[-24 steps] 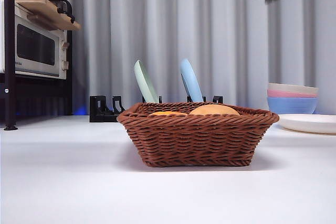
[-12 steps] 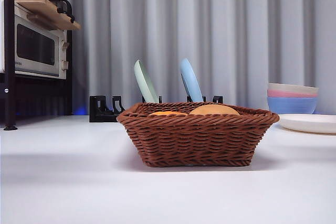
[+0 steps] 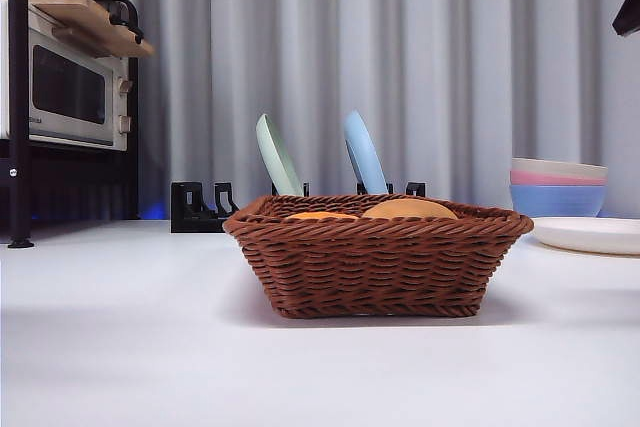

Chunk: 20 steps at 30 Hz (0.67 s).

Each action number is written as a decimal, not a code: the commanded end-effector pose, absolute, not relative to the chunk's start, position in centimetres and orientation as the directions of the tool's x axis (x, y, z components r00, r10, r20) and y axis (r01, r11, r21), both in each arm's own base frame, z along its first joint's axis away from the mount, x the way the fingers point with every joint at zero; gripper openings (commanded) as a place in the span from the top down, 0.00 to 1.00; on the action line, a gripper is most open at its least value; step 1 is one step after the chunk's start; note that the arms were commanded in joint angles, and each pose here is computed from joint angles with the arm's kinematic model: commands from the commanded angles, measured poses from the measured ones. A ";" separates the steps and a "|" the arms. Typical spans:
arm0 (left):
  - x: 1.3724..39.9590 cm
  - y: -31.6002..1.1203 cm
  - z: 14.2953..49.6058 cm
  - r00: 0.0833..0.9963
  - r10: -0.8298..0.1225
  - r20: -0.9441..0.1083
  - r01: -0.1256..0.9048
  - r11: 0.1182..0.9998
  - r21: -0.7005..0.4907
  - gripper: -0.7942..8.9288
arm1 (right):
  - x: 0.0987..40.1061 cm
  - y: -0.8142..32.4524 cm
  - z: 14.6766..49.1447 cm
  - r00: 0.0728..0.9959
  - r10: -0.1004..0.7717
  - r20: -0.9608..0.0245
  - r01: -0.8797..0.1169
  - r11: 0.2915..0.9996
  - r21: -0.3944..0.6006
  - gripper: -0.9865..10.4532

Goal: Pick up the basket,pick up the corn from the table,pick up the potato from the table,pick up the cucumber from the table,put all items into the basket

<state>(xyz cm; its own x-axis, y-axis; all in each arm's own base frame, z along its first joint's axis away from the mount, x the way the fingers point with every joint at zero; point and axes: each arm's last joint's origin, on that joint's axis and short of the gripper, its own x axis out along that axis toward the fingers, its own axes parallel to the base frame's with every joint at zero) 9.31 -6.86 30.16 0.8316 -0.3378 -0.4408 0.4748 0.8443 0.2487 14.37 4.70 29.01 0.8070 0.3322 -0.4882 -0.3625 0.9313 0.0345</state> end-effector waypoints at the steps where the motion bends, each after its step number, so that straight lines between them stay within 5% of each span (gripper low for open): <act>1: 9.5 -7.0 30.0 0.828 -0.332 -0.452 0.472 0.848 0.242 0.92 | 14.4 4.7 28.9 0.810 0.326 -0.488 -0.352 0.935 0.040 0.91; 12: 9.5 -7.0 29.6 0.815 -0.316 -0.486 0.477 0.841 0.254 0.92 | 14.3 4.7 28.9 0.810 0.326 -0.487 -0.352 0.935 0.040 0.91; 20: 8.1 -3.5 29.4 0.928 -0.310 -0.205 0.334 0.938 0.093 0.92 | 14.3 4.7 28.9 0.810 0.326 -0.487 -0.353 0.935 0.040 0.91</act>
